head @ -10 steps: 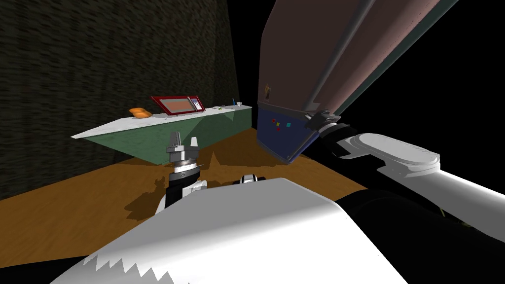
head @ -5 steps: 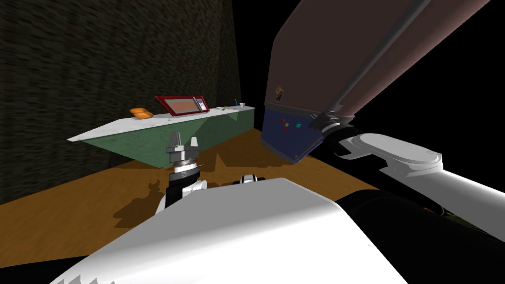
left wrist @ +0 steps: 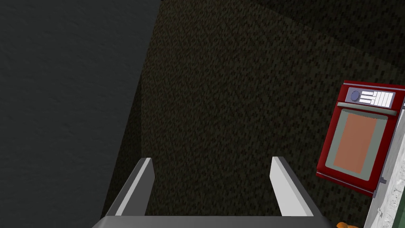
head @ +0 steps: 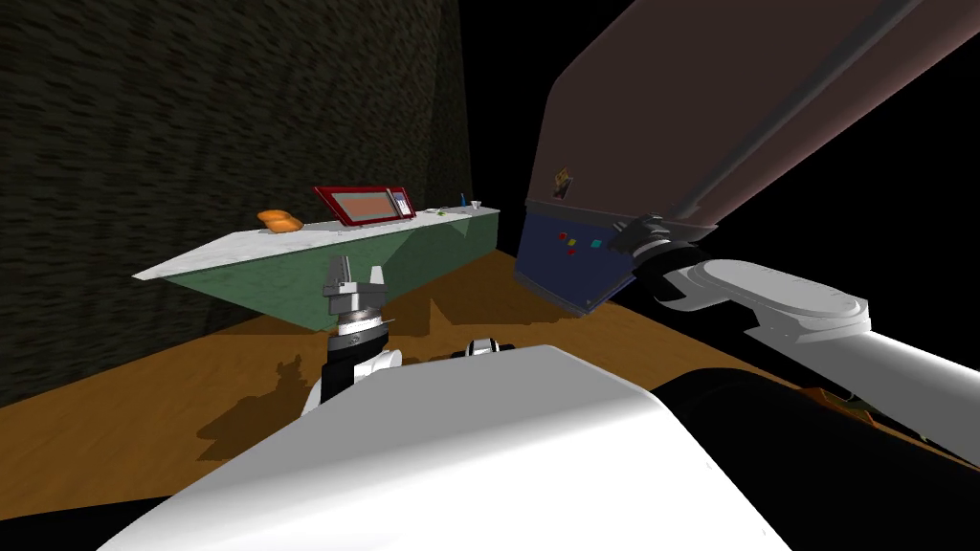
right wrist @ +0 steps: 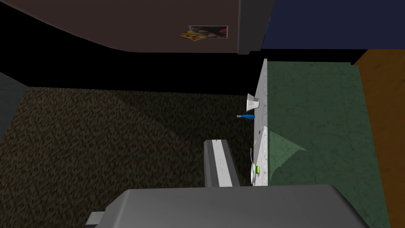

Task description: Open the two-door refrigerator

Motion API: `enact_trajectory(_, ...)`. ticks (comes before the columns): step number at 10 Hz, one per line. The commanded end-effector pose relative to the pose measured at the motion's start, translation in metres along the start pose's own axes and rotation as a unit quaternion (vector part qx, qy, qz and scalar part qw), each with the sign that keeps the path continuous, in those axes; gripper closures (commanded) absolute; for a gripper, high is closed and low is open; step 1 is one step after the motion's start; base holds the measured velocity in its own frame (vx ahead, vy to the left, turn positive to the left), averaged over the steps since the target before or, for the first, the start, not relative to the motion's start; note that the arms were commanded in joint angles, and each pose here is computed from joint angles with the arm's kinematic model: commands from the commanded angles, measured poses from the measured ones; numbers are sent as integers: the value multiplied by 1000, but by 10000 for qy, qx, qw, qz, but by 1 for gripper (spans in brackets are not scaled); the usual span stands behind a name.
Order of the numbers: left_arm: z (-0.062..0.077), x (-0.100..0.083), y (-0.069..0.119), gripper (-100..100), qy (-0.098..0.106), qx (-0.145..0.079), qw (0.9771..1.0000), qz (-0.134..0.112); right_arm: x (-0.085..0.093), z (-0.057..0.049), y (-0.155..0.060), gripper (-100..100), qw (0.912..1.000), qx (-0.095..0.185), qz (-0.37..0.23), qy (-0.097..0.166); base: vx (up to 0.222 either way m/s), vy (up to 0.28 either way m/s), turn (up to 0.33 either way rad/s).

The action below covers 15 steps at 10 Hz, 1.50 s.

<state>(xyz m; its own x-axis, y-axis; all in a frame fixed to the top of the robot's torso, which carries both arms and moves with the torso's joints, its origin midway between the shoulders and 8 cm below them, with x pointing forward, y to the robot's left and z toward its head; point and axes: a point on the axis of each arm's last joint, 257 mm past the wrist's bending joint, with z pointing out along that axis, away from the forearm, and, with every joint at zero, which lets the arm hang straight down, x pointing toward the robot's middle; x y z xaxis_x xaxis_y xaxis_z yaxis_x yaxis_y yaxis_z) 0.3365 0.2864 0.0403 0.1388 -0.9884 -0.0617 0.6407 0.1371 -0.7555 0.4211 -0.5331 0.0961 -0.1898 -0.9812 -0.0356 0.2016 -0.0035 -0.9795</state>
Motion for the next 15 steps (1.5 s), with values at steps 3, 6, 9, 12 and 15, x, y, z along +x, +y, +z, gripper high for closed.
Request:
enact_trajectory(3,0,0,0,0,2,0,10000,3,-7,0,-5,-100,10000,50,-10,-76,-6,-88,24)
enact_trajectory(6,0,0,0,0,2,-2,10000,5,-27,0,-12,-100,9995,113,0,-302,-42,-303,45)
enact_trajectory(9,0,0,0,0,2,-1,10000,4,-45,-2,-18,-100,9986,169,12,-500,-12,-238,43)
enact_trajectory(12,0,0,0,0,2,-1,10000,4,-60,-3,-23,-100,9975,217,15,-671,-55,-217,34)
enact_trajectory(15,0,0,0,0,2,-2,10000,4,-75,-6,-29,-100,9960,270,24,-850,-45,-258,38)
